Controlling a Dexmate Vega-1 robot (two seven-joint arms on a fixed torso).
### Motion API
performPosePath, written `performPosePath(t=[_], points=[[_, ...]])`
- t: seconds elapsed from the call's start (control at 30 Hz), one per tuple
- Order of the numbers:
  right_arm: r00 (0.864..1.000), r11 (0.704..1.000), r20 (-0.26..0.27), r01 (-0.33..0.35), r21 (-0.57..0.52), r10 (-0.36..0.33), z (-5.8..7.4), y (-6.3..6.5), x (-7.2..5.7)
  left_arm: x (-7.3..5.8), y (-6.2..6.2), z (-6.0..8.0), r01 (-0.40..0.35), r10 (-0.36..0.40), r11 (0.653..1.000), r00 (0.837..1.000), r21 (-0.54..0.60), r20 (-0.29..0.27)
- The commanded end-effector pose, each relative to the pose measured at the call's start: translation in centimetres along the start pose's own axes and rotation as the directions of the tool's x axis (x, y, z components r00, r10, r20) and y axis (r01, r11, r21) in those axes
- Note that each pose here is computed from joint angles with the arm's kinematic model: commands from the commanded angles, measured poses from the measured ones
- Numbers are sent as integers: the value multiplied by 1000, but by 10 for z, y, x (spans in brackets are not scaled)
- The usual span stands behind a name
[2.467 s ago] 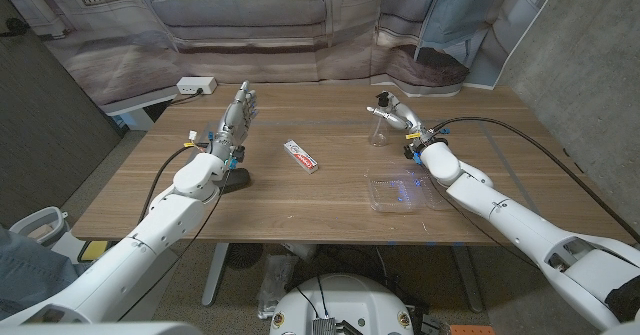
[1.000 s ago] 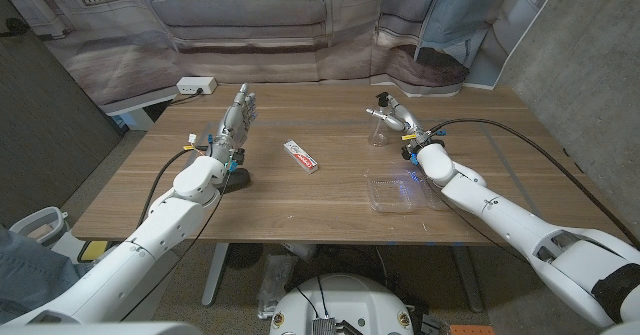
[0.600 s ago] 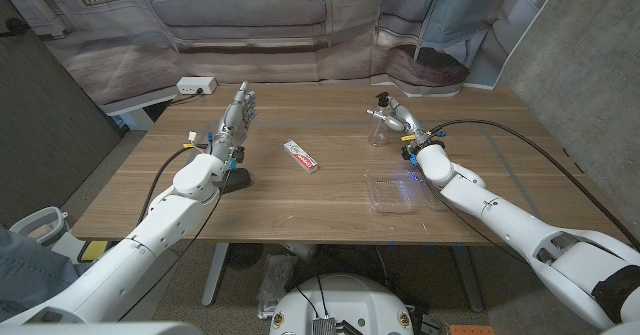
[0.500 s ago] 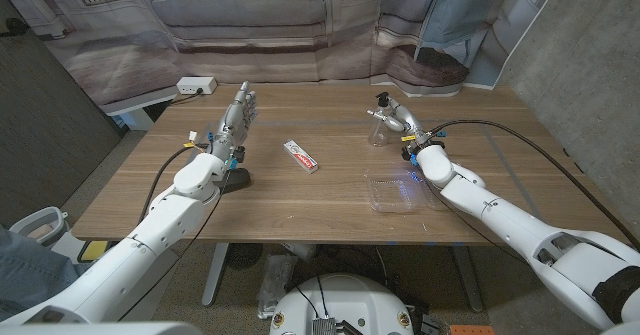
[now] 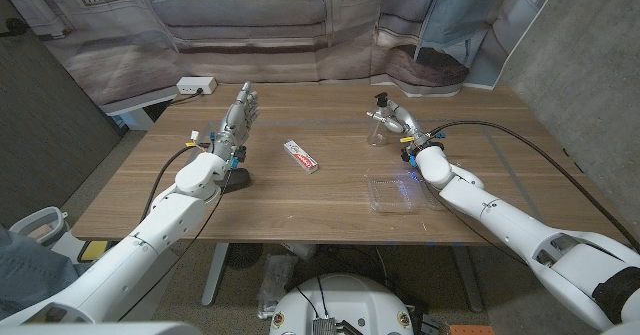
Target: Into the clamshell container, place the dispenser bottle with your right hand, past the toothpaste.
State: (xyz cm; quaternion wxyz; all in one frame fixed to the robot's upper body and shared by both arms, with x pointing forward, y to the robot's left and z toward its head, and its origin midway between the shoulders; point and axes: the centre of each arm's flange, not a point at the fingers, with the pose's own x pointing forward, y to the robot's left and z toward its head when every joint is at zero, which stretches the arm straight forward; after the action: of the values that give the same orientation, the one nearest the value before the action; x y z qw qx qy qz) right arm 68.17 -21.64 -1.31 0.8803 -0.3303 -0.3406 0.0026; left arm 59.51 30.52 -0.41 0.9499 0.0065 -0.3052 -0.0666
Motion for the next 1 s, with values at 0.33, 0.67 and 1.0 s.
performPosePath(t=[0.33, 0.67, 1.0], points=[[998, 998, 23, 56, -26, -55, 1, 0, -3, -2, -2, -1, -6, 6, 1000, 1000, -7, 1], [998, 997, 21, 59, -46, -58, 1, -2, -3, -1, -4, -2, -4, 4, 1000, 1000, -9, 1], [999, 997, 20, 50, -61, -49, 1, -2, 2, 0, -5, -3, -5, 5, 1000, 1000, -11, -2]])
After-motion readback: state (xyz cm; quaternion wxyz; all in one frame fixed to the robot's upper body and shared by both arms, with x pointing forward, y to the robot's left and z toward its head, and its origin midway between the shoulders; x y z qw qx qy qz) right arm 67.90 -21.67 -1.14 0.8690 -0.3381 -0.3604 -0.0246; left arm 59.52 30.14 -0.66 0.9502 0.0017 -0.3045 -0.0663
